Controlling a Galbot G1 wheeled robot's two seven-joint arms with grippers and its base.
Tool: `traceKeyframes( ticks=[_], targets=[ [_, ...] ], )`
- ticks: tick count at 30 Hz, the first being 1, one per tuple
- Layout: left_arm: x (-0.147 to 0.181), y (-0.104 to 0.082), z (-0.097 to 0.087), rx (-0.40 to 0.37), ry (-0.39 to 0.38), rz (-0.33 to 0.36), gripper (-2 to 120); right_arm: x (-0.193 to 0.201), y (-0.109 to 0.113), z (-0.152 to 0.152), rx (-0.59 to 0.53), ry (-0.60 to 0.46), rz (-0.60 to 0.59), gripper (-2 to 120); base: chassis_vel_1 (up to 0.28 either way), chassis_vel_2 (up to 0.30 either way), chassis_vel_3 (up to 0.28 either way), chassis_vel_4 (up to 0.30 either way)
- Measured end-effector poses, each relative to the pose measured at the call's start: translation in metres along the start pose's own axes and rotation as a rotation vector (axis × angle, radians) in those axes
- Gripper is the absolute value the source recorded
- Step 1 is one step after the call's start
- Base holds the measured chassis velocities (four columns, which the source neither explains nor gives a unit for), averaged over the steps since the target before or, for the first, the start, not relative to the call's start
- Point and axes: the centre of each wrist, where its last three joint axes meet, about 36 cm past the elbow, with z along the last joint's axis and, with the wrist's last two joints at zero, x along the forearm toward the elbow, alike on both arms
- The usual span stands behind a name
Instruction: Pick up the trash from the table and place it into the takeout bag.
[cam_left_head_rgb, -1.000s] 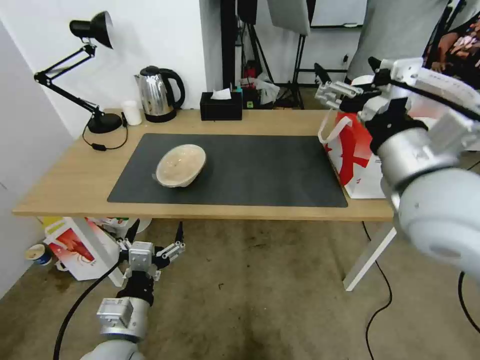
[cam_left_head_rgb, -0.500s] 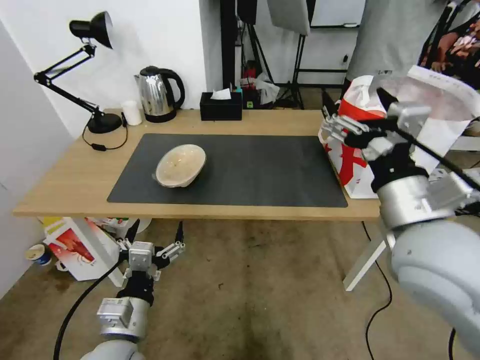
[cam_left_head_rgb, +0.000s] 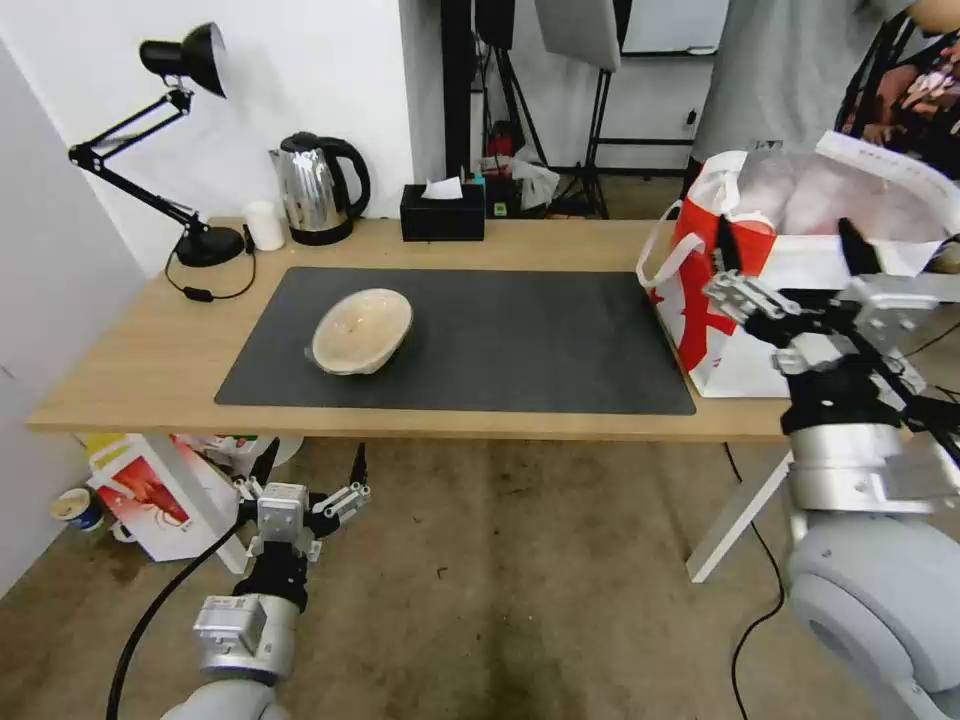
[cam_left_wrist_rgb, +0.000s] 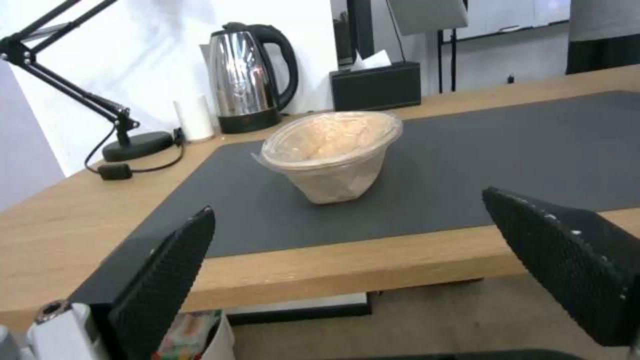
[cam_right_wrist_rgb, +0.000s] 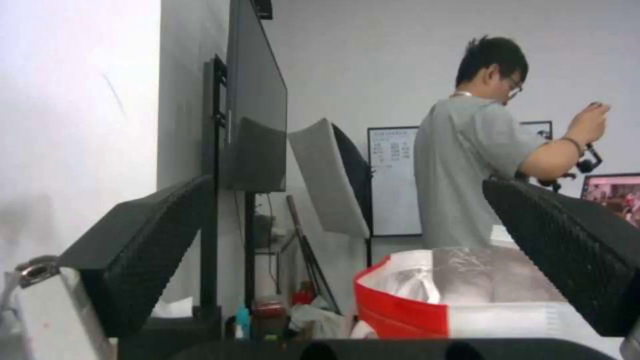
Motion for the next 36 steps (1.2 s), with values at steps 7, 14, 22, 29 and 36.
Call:
traceKeyframes(
  ticks=[7, 14, 22, 29, 36],
  targets=[
    [0.000, 0.000, 0.000, 0.000, 0.000, 0.000, 100, 0.019, -0.010, 0.007, 0.046, -0.012, 0.007, 100, 0.000, 0.000, 0.000, 0.000],
    [0.000, 0.000, 0.000, 0.000, 0.000, 0.000, 100, 0.043, -0.013, 0.020, 0.081, -0.026, -0.005, 100, 0.000, 0.000, 0.000, 0.000],
    [0.000, 0.000, 0.000, 0.000, 0.000, 0.000, 100, 0.064, -0.029, 0.068, 0.081, -0.022, -0.017, 100, 0.000, 0.000, 0.000, 0.000],
    [0.000, 0.000, 0.000, 0.000, 0.000, 0.000, 100, 0.097, 0.000, 0.083, 0.023, -0.002, -0.004, 100, 0.000, 0.000, 0.000, 0.000],
    [0.000, 0.000, 0.000, 0.000, 0.000, 0.000, 100, 0.135, 0.035, 0.090, -0.033, -0.003, -0.012, 100, 0.000, 0.000, 0.000, 0.000]
  ],
)
